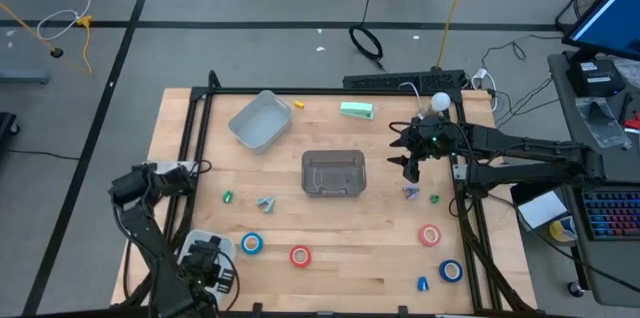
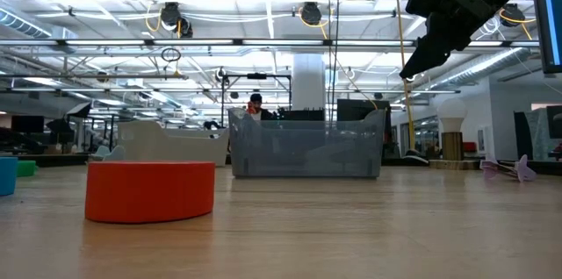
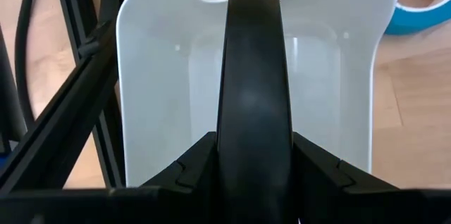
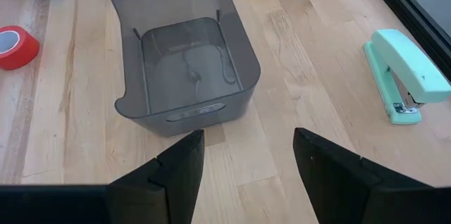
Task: Pick and place Stapler, Stapler remover, tape
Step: Put the black stapler into the white bin, then put the light green stapler into the white bin
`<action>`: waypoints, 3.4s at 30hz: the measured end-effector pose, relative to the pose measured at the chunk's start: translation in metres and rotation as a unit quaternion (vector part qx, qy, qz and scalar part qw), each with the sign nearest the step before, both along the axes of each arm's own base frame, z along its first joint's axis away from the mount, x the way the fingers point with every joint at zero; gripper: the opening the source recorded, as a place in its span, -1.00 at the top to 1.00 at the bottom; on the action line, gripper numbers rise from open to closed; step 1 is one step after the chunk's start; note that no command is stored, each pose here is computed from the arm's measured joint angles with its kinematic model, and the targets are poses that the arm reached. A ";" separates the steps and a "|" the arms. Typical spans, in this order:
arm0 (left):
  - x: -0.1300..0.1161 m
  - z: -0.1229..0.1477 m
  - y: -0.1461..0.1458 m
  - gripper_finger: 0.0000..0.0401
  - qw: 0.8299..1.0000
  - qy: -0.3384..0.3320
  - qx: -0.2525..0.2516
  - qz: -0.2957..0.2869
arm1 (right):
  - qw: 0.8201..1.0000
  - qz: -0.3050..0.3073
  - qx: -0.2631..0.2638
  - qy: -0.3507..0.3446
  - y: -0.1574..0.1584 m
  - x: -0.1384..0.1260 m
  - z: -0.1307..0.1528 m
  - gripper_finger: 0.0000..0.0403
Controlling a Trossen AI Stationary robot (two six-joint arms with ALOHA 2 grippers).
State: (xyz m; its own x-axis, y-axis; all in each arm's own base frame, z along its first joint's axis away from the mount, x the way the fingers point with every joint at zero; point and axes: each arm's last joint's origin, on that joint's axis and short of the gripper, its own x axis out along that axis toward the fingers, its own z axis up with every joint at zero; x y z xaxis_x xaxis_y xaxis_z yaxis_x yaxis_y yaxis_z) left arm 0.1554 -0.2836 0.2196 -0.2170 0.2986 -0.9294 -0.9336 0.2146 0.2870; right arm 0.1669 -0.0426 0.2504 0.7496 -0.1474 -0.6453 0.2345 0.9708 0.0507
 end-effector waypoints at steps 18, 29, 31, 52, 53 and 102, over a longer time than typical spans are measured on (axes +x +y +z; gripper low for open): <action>-0.003 -0.001 -0.002 0.24 1.000 -0.007 0.006 -0.002 | 1.000 -0.004 0.006 -0.001 0.000 0.000 0.000 -0.04; 0.000 -0.024 -0.004 0.35 1.000 -0.016 -0.025 0.004 | 1.000 -0.004 0.005 -0.001 0.000 0.000 0.000 -0.04; -0.001 -0.022 -0.002 0.43 1.000 -0.018 -0.019 0.002 | 1.000 -0.004 0.005 -0.001 0.000 0.000 0.000 -0.04; 0.006 0.083 0.069 0.76 0.967 -0.244 -0.013 -0.066 | 1.000 -0.002 -0.004 -0.027 -0.001 0.003 0.004 -0.04; 0.011 0.087 0.075 0.79 0.965 -0.251 -0.006 -0.078 | 1.000 -0.001 -0.005 -0.026 -0.001 0.003 0.004 -0.04; 0.229 0.083 0.456 0.21 0.753 -0.286 0.328 -0.494 | 0.990 -0.087 -0.112 -0.012 -0.014 0.001 0.007 -0.04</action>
